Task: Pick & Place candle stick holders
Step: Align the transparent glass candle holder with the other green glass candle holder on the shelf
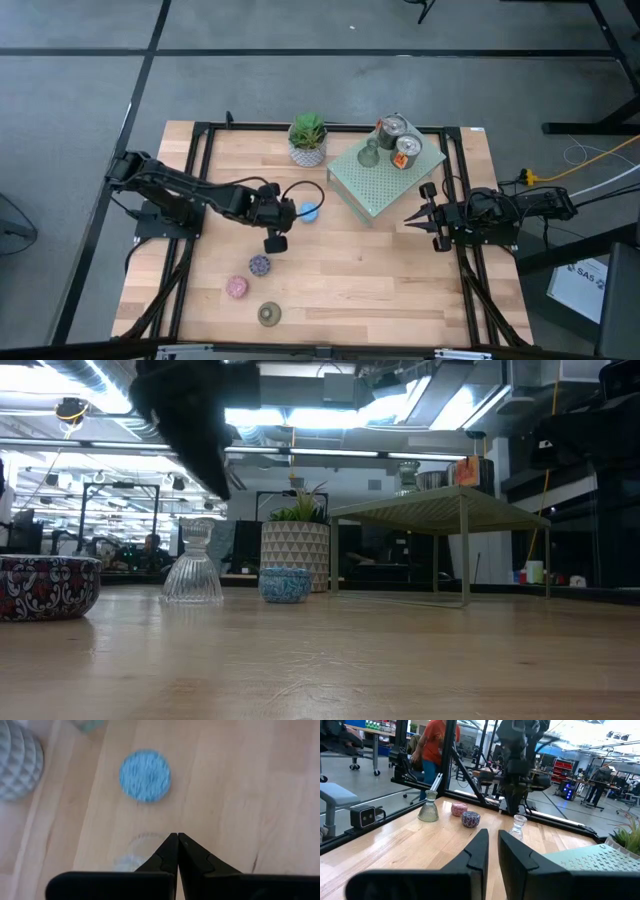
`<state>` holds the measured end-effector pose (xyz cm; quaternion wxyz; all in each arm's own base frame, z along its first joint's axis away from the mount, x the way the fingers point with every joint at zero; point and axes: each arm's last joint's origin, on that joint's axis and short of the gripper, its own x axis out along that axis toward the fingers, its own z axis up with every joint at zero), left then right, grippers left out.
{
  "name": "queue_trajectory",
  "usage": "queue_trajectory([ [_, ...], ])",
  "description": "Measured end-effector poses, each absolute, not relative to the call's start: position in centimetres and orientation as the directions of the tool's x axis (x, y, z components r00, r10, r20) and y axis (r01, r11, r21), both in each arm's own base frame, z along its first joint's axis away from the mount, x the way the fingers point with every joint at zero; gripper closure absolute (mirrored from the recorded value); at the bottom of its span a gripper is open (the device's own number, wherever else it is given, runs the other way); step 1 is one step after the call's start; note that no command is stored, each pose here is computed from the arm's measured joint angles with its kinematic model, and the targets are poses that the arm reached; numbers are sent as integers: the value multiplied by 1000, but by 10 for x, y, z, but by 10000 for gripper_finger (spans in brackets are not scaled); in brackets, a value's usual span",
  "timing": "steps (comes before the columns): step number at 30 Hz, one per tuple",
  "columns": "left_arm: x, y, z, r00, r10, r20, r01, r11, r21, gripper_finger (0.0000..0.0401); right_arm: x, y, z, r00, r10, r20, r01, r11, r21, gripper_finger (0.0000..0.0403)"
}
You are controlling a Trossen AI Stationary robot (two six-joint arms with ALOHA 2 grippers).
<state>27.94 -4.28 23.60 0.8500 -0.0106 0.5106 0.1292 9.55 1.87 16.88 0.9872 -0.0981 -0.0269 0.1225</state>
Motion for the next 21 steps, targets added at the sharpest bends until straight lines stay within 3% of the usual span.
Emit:
queue_trajectory([
  [11,294,-45,273,543,194,-817,-146,980,136,400,95,19,169,969,247,29,-236,951,-200,359],
  [21,296,-46,283,565,184,-804,-139,982,127,399,95,19,169,969,247,29,-237,951,-200,359],
])
